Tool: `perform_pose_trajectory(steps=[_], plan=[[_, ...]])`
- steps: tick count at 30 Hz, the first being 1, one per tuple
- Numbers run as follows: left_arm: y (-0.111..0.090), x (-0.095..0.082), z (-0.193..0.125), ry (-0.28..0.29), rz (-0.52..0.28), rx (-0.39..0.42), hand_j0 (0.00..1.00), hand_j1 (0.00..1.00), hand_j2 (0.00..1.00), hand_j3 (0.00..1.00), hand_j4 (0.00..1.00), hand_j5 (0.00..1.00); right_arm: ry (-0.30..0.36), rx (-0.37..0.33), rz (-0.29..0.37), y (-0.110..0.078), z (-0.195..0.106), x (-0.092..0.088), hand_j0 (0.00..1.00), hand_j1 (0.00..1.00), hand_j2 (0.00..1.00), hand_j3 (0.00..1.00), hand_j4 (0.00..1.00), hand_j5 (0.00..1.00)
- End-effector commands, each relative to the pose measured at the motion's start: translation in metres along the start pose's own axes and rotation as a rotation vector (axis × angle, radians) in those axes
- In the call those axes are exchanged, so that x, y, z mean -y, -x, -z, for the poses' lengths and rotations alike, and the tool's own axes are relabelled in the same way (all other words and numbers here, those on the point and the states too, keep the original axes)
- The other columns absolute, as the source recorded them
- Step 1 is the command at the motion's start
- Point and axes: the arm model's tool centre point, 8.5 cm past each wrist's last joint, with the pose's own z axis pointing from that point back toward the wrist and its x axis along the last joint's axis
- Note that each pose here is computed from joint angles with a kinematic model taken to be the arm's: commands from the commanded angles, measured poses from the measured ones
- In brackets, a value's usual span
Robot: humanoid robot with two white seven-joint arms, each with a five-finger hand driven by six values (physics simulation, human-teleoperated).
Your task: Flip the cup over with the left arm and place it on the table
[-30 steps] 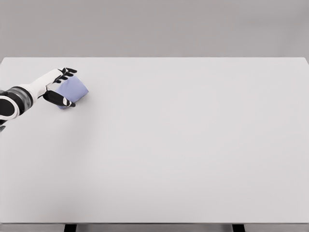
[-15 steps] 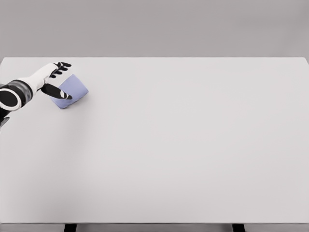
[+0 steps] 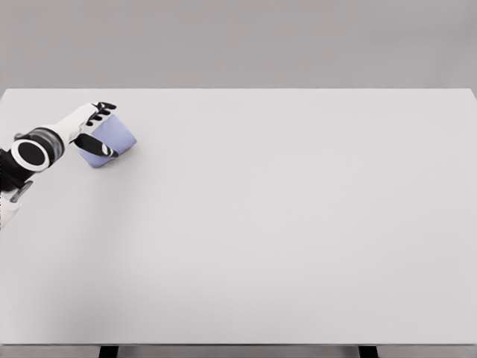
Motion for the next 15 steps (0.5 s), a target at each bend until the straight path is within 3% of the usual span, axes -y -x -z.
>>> perform_pose_trajectory(steps=[1, 15], plan=[[0.0017, 0.0042, 0.0035, 0.001, 0.009, -0.009, 0.94, 0.94, 0.94, 0.94, 0.94, 0.94, 0.0, 0.0, 0.0, 0.0, 0.0, 0.0, 1.0, 1.0, 1.0, 1.0, 1.0, 1.0], [0.0004, 0.0098, 0.0062, 0.011, 0.005, -0.011, 0.93, 0.93, 0.93, 0.93, 0.93, 0.93, 0.0, 0.0, 0.0, 0.0, 0.0, 0.0, 1.0, 1.0, 1.0, 1.0, 1.0, 1.0]])
